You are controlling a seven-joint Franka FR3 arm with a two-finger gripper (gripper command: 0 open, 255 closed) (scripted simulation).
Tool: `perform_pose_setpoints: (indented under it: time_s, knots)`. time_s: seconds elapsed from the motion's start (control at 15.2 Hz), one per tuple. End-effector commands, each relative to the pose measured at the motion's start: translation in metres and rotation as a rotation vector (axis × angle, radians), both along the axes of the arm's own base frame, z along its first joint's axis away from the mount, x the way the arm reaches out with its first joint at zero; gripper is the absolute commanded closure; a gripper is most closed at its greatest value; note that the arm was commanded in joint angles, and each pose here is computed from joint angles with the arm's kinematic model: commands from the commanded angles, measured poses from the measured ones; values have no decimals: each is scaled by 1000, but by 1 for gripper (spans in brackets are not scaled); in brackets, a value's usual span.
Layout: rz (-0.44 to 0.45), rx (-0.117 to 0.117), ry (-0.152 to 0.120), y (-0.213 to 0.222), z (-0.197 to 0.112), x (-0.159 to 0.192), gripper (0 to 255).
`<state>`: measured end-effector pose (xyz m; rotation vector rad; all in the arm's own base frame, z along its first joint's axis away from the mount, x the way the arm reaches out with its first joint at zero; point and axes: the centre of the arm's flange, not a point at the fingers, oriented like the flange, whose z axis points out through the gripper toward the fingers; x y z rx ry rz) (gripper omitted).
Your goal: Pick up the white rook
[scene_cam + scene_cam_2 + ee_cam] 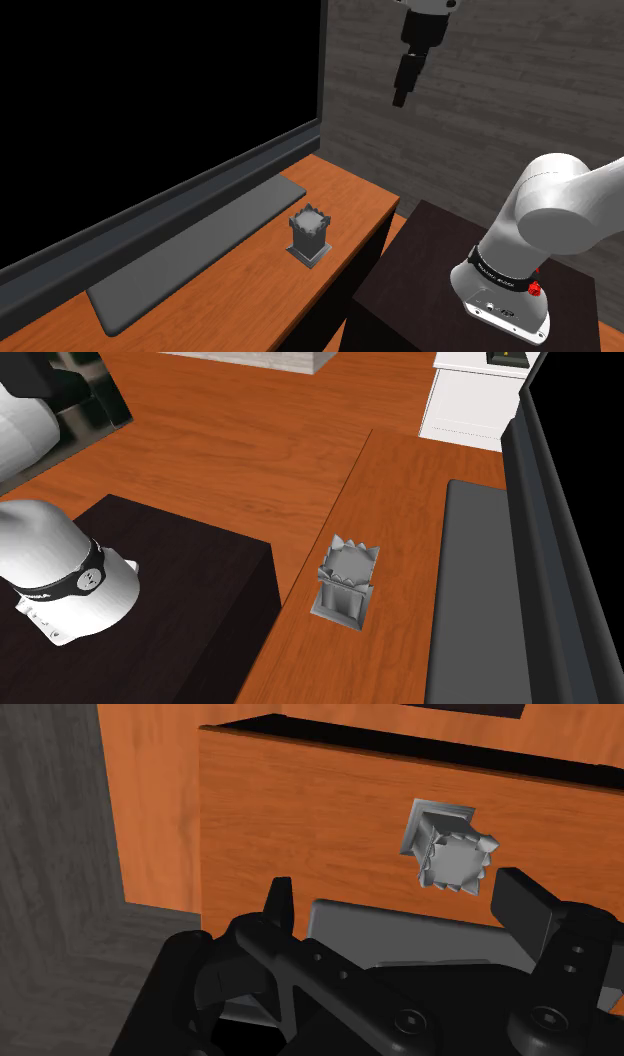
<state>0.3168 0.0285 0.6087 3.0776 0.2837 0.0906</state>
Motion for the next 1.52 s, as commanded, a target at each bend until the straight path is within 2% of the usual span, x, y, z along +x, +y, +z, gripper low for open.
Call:
perform_pose_setpoints:
  time_s: [0.0, 0.73, 1.45]
  knots:
    - [0, 0, 0, 0, 0, 0, 0]
    - [409, 76, -9, 29, -111, 81, 0]
    - [817, 152, -19, 96, -217, 143, 0]
